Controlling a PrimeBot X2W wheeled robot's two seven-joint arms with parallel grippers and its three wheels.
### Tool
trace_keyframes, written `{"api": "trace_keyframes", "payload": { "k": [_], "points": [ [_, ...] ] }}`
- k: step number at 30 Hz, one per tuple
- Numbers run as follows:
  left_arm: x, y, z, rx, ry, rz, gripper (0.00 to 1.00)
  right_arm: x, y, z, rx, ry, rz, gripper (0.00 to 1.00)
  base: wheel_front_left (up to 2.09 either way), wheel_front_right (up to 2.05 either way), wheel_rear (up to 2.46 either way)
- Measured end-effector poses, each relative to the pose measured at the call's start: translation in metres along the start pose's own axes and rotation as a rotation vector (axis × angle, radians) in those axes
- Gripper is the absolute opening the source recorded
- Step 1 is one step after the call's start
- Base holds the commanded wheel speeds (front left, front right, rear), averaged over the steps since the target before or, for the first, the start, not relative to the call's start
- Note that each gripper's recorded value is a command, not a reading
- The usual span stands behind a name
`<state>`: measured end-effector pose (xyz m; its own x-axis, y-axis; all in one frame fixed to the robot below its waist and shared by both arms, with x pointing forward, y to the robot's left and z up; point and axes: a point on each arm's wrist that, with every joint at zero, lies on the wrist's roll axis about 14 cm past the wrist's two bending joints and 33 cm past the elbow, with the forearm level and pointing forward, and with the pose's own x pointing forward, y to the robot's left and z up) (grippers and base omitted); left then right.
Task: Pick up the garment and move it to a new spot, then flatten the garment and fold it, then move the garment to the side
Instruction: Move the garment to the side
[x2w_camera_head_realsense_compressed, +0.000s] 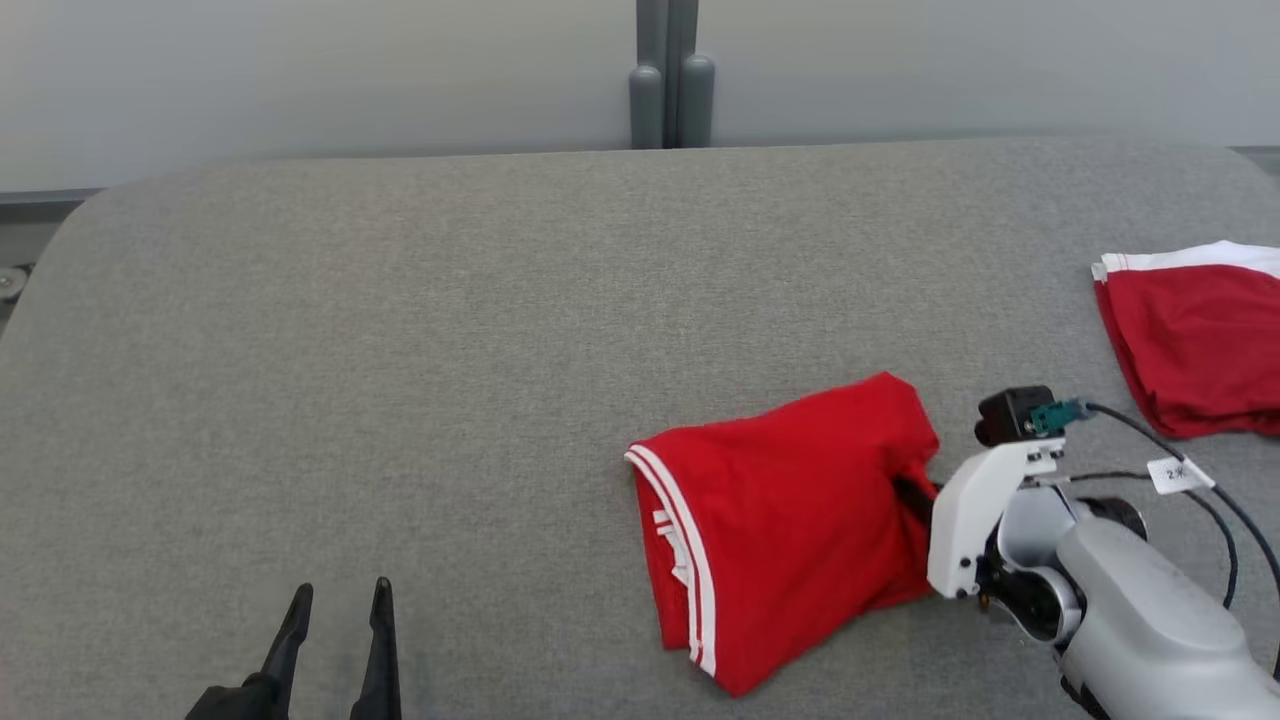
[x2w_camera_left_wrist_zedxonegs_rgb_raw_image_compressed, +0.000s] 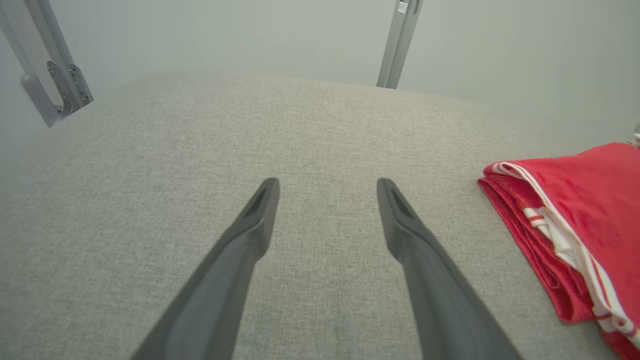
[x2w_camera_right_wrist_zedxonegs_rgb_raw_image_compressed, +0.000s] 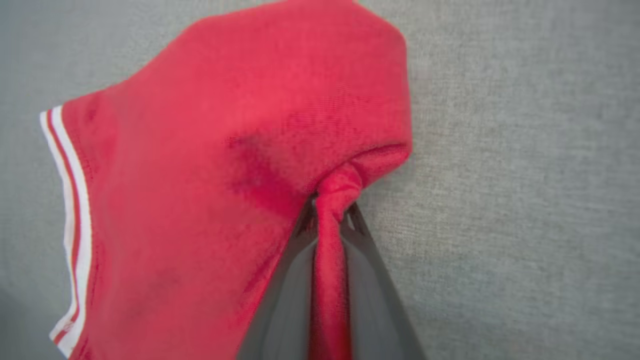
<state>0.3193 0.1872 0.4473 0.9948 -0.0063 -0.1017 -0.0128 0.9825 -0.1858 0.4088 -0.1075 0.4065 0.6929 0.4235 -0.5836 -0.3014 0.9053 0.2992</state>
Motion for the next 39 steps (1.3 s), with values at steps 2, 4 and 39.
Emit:
{"api": "trace_keyframes", "payload": {
  "k": [2,4,39],
  "points": [
    [0.006,-0.01,0.001,-0.005,-0.003,-0.029,1.0,-0.005,0.0,0.02,-0.041,-0.048,0.008,0.0,0.0,0.0,0.0],
    [0.013,-0.02,0.003,-0.012,-0.007,-0.06,1.0,-0.013,-0.004,0.042,-0.075,-0.105,0.001,0.0,0.0,0.0,0.0],
    [0.093,-0.093,-0.038,-0.005,0.094,-0.294,1.0,-0.084,-0.199,0.191,0.009,-0.51,-0.498,0.0,0.0,0.0,0.0]
  ]
}}
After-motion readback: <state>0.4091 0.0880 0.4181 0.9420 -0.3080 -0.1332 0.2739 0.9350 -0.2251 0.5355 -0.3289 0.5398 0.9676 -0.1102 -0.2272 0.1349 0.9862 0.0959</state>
